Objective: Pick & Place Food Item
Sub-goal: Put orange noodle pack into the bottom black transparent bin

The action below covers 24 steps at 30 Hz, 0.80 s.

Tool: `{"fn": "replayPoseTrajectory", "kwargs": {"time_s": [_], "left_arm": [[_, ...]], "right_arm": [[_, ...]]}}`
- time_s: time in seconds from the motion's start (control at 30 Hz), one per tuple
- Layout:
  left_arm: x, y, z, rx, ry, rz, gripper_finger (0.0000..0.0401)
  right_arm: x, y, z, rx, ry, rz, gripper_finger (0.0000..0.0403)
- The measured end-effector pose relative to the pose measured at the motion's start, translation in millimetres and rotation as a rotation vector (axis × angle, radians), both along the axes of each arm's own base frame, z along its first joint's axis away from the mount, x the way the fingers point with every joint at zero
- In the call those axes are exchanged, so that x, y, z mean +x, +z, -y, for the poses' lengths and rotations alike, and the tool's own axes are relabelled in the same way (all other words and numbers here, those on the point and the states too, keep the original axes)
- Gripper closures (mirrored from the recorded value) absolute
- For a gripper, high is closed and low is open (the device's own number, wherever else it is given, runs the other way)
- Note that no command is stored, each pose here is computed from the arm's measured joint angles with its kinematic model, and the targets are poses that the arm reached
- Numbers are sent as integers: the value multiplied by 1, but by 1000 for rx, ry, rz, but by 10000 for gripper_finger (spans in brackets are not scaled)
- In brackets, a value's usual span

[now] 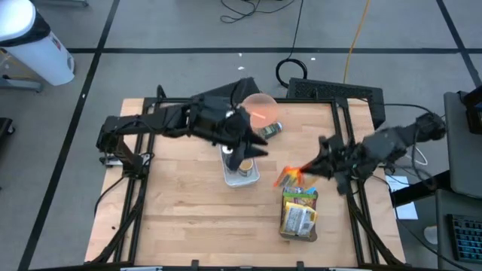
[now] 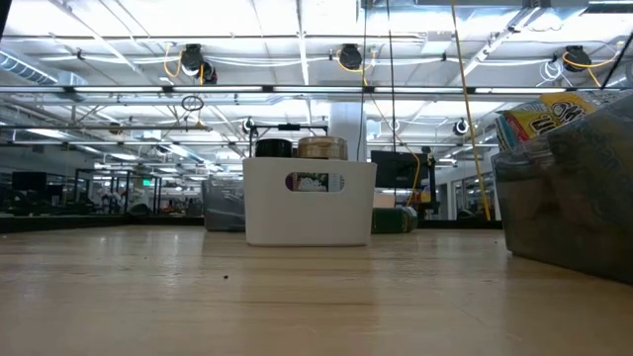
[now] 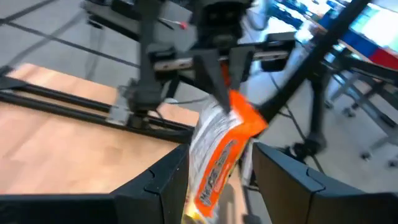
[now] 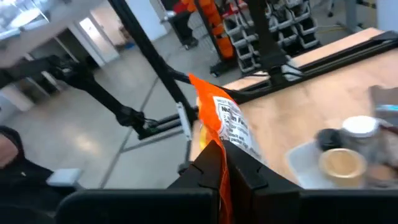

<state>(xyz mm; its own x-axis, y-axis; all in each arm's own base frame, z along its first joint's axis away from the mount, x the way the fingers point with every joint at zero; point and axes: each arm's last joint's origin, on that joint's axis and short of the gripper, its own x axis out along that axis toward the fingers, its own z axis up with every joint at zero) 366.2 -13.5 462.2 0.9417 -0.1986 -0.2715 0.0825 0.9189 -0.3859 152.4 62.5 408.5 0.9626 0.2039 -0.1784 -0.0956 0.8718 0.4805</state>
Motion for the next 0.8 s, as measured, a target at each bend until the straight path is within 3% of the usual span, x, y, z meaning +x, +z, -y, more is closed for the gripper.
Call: {"fn": "replayPoseTrajectory", "kwargs": {"time_s": [0.23, 0.43, 0.8], "left_arm": [[-5, -1, 47, 6, -128, -8, 217], [-12, -1, 78, 60, -161, 5, 217], [-27, -1, 125, 70, -166, 7, 217]], "right_arm": [[-2, -21, -49, 144, -62, 65, 403], [-15, -36, -92, 110, -162, 44, 403], [-17, -76, -143, 71, -172, -59, 403]]}}
